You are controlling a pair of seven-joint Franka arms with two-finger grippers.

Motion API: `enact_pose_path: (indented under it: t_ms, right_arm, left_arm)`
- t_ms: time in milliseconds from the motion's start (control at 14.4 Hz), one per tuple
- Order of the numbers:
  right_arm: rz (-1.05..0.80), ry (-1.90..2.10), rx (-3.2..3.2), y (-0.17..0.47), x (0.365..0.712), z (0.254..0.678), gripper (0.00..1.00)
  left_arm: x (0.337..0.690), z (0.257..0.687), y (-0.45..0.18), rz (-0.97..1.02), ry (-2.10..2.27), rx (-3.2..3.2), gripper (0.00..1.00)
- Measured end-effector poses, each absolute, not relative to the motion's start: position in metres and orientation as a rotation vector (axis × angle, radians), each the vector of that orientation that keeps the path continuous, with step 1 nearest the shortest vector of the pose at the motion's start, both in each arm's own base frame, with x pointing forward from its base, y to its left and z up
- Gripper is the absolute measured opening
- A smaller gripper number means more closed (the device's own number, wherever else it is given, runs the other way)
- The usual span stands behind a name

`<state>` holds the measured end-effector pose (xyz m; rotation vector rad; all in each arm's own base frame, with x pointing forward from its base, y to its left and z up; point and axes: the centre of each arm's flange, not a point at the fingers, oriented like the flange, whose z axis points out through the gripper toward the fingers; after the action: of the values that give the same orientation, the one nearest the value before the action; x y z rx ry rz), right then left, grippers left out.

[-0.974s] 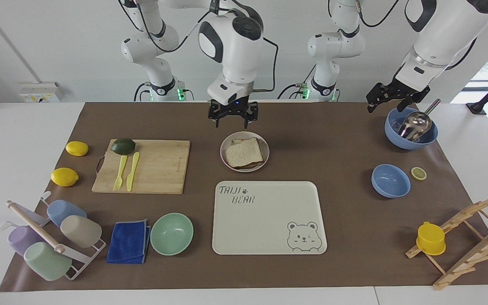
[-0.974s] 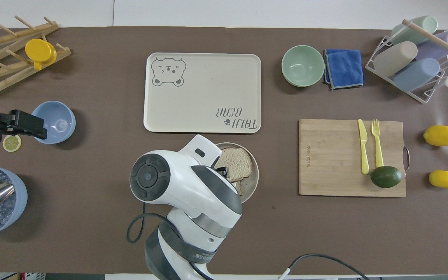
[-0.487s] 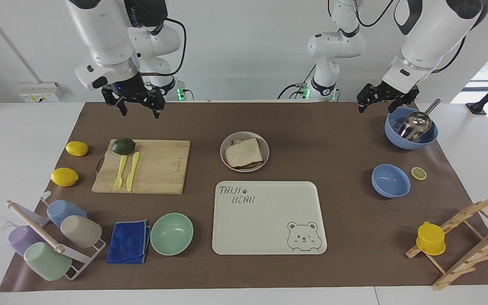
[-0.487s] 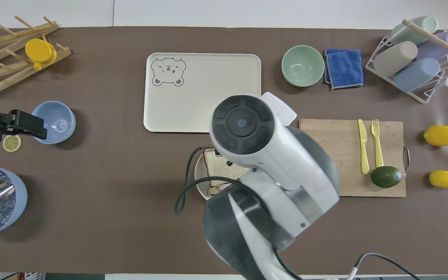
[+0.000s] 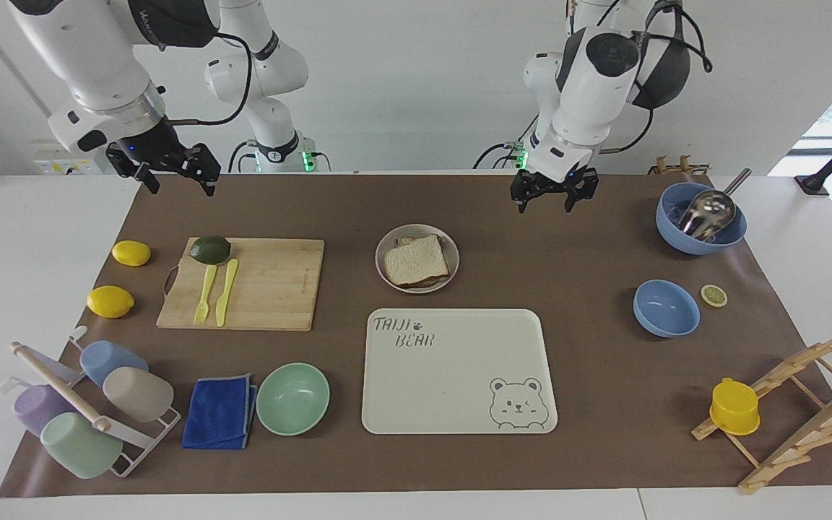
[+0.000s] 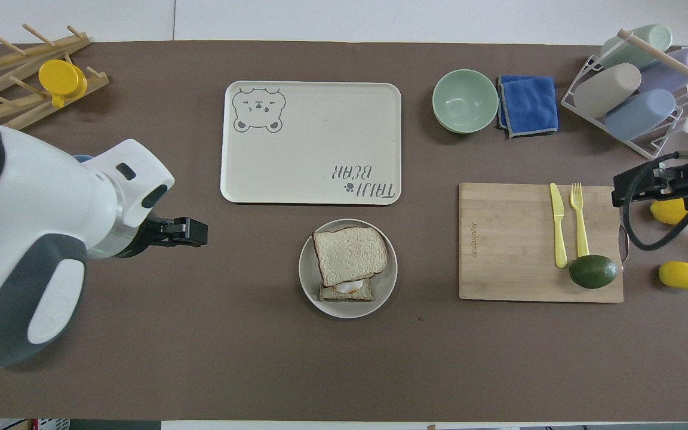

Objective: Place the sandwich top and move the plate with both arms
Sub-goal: 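Move the left gripper to the rim of the grey plate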

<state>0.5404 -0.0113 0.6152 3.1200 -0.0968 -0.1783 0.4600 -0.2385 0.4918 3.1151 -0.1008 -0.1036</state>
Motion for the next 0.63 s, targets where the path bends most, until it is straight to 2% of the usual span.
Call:
enact_pose_path:
  t_ms: [348, 626]
  right_arm:
    - [-0.219, -0.059, 3.126, -0.037, 0.537, 0.612, 1.00]
    - [-0.222, -0.074, 3.127, -0.043, 0.536, 0.611, 1.00]
  left_arm:
    - [0.461, 0.394, -0.288, -0.156, -0.033, 3.054, 1.00]
    - [0.447, 0.352, -0.300, -0.120, -0.041, 3.034, 1.00]
